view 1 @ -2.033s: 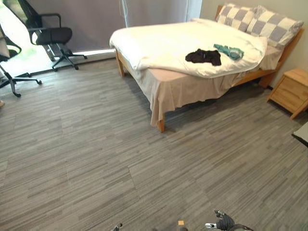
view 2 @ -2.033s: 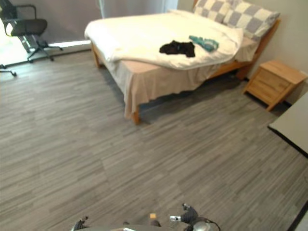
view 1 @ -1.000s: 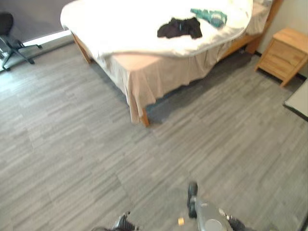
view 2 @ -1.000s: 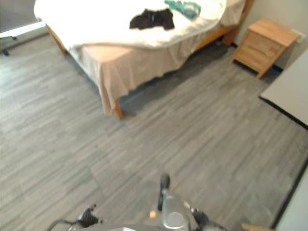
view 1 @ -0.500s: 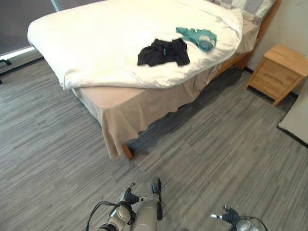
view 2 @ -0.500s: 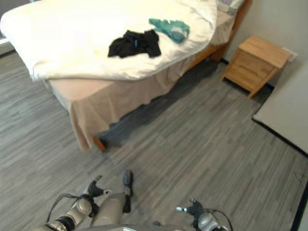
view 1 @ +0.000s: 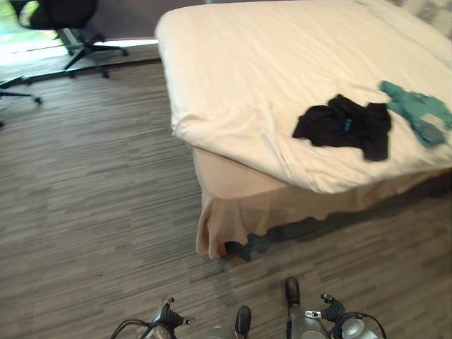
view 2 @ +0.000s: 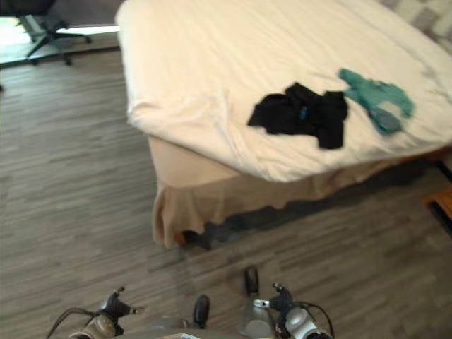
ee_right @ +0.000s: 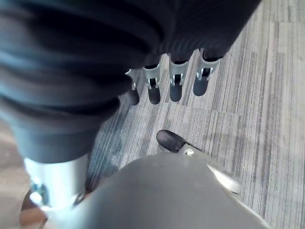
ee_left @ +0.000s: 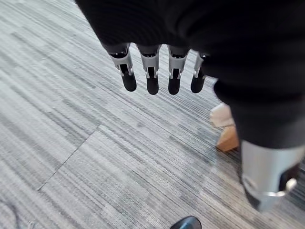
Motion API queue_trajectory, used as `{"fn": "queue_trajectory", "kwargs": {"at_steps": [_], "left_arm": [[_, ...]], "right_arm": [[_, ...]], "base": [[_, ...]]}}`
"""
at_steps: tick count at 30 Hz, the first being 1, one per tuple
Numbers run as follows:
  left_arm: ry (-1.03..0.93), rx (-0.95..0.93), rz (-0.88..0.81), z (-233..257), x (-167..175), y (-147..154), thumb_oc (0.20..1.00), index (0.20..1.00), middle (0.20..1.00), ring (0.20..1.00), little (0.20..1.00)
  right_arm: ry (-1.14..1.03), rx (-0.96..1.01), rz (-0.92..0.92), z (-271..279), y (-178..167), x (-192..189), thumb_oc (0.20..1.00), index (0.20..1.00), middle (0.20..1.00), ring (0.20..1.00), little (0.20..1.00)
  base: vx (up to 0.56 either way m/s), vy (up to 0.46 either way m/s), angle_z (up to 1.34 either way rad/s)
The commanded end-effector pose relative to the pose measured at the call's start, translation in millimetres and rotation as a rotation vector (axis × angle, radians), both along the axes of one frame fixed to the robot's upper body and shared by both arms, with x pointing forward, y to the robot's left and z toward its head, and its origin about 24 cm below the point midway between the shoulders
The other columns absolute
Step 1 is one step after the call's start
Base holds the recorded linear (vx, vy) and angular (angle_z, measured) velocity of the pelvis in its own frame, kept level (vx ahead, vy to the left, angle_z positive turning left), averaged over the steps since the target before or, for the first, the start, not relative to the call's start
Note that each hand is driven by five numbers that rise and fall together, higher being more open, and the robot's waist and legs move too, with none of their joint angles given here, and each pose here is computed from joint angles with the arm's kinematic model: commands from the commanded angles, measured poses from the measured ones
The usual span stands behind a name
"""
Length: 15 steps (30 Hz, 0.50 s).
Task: Tidy up the quilt and then pick up the clothes from the bed and put them into the laundry hamper.
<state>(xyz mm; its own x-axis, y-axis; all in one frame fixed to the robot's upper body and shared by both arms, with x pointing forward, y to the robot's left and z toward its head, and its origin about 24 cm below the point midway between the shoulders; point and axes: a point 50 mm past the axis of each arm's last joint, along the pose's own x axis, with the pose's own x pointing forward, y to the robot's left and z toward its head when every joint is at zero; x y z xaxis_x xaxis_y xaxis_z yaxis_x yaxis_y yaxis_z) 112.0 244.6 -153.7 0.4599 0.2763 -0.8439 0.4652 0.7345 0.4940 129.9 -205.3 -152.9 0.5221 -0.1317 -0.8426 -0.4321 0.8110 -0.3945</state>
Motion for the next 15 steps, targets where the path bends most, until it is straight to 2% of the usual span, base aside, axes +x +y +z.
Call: {"fn": "queue_trajectory", "kwargs": {"at_steps": [1,5,6,10,11,12,14,15], "left_arm": [[-0.058,-0.041,0.060,0.8,0.9,-2.1,1.000,1.000,1.000,1.000,1.000],[-0.086,-0.092,0.096,-0.3,2.2,-10.6,1.000,1.000,1.000,1.000,1.000],[-0.119,-0.116,0.105,1.5,11.0,-15.9,1.000,1.000,1.000,1.000,1.000],[-0.208,-0.114,0.112,9.5,24.9,-11.0,1.000,1.000,1.000,1.000,1.000],[-0.377,-0.108,0.054,31.5,58.0,-4.2,1.000,1.000,1.000,1.000,1.000],[-0.376,-0.107,0.055,31.6,57.7,-3.9,1.000,1.000,1.000,1.000,1.000],[-0.713,-0.105,-0.087,97.9,105.1,15.7,1.000,1.000,1.000,1.000,1.000],[-0.711,-0.104,-0.086,98.2,104.2,16.6,1.000,1.000,1.000,1.000,1.000]], "right_arm": [[0.048,0.002,-0.005,-3.1,-5.0,-9.5,1.000,1.000,1.000,1.000,1.000],[0.056,-0.028,-0.007,-1.7,-17.4,-12.2,1.000,1.000,1.000,1.000,1.000],[0.059,-0.064,-0.035,0.5,-31.1,-14.1,1.000,1.000,1.000,1.000,1.000],[0.073,-0.071,-0.077,0.2,-38.3,-19.3,1.000,1.000,1.000,1.000,1.000],[0.087,-0.095,-0.113,1.0,-49.5,-27.3,1.000,1.000,1.000,1.000,1.000],[0.087,-0.094,-0.113,0.9,-49.3,-27.4,1.000,1.000,1.000,1.000,1.000],[0.086,-0.087,-0.177,1.8,-58.8,-40.2,1.000,1.000,1.000,1.000,1.000],[0.087,-0.086,-0.176,1.5,-58.3,-40.6,1.000,1.000,1.000,1.000,1.000]], "base": [[0.25,-0.475,1.58],[0.09,-0.329,0.40],[0.03,-0.201,0.63],[0.06,-0.112,0.62],[0.04,-0.014,0.00],[0.05,-0.034,-0.03],[0.01,-0.053,-0.16],[0.03,-0.048,0.07]]}}
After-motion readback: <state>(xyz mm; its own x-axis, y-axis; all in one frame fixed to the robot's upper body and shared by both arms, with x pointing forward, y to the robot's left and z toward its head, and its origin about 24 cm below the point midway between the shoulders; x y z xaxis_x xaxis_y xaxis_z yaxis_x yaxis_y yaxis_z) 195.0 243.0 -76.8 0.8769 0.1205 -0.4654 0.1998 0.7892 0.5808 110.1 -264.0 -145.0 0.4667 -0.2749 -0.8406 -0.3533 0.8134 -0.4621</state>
